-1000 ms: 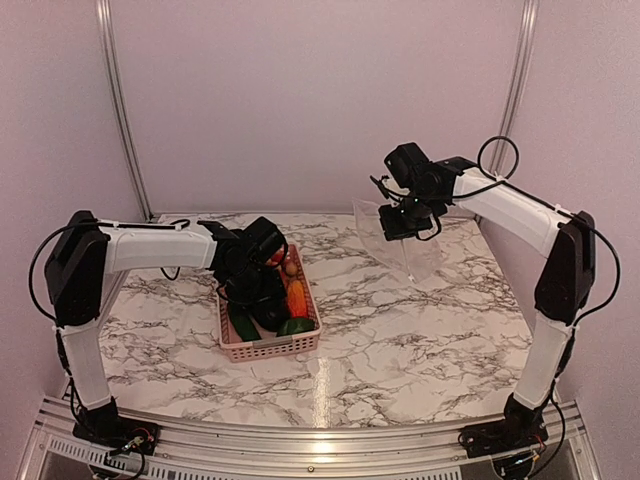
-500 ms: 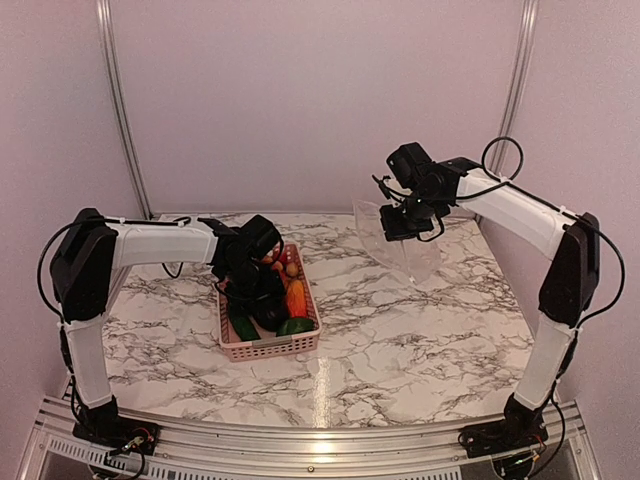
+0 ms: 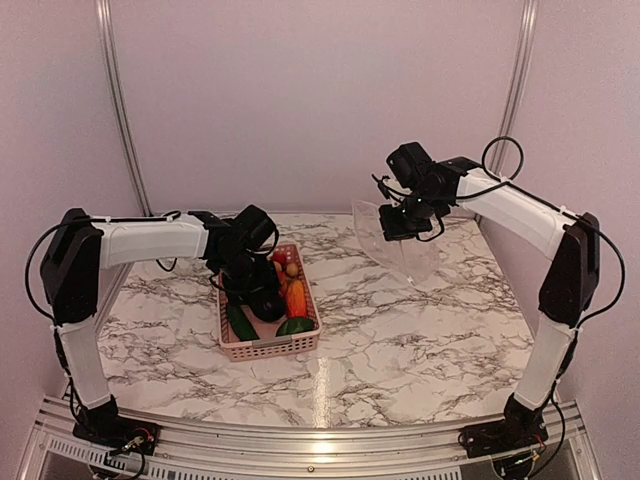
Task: Place the food in the zip-top bag and seal the zipper
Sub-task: Pick up the fake vegetable from the bin, then place the fake vegetable in the zipper food storage bag.
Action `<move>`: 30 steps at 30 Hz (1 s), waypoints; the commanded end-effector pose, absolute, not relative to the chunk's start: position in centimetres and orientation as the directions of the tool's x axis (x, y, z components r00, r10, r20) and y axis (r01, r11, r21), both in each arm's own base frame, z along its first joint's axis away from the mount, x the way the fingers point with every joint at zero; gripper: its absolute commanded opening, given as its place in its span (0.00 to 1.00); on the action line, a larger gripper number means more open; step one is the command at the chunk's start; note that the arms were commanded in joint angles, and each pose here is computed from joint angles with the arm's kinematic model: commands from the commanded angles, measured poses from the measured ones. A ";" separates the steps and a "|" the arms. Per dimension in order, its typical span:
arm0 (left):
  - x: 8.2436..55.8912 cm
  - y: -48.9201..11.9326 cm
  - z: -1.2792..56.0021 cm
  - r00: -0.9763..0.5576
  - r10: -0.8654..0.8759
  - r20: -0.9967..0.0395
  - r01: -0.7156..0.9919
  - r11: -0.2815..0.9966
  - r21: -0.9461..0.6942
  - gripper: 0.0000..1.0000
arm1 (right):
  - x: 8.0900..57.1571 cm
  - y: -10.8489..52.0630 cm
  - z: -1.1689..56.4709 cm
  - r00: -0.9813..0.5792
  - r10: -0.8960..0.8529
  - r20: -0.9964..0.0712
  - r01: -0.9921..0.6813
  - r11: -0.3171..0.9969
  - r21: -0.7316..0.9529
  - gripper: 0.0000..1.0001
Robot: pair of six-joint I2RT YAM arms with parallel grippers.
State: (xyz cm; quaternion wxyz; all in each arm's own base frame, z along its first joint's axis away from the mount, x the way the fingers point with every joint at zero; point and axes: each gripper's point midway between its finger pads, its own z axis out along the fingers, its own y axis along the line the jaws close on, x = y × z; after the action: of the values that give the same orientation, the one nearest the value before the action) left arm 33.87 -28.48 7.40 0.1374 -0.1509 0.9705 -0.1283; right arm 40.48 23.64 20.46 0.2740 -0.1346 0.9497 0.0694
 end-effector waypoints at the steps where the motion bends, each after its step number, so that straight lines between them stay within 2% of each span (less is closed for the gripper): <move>1: 34.7 -26.9 13.1 -0.877 -0.303 -0.374 -0.192 0.933 -0.305 0.55 | 40.5 24.7 22.3 -0.796 -0.208 -0.569 -0.309 0.947 0.085 0.00; 9: 35.1 -26.3 17.7 -0.837 -0.253 -0.485 -0.096 0.941 -0.324 0.55 | 40.1 26.1 22.6 -0.800 -0.221 -0.558 -0.335 0.936 0.110 0.00; 12: 36.2 -27.7 20.4 -0.794 -0.232 -0.561 0.001 0.924 -0.383 0.54 | 40.0 27.2 22.6 -0.803 -0.226 -0.551 -0.351 0.927 0.132 0.00; 18: 38.0 -31.5 27.5 -0.681 -0.305 -0.666 0.192 0.803 -0.564 0.51 | 39.7 29.7 22.6 -0.822 -0.201 -0.533 -0.374 0.896 0.240 0.00; 24: 38.1 -35.8 35.0 -0.536 -0.373 -0.757 0.429 0.653 -0.625 0.47 | 39.5 31.5 22.9 -0.836 -0.182 -0.518 -0.388 0.864 0.321 0.00; 30: 37.7 -40.2 35.8 -0.543 -0.357 -0.760 0.513 0.575 -0.637 0.42 | 39.3 32.7 23.8 -0.847 -0.153 -0.509 -0.387 0.834 0.394 0.00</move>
State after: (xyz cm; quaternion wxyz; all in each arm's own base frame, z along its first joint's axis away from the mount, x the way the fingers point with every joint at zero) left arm 37.77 -37.06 32.47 0.4495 0.0172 0.7940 -0.4089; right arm 39.32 30.70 21.71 0.2286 -0.1480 0.9405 0.2031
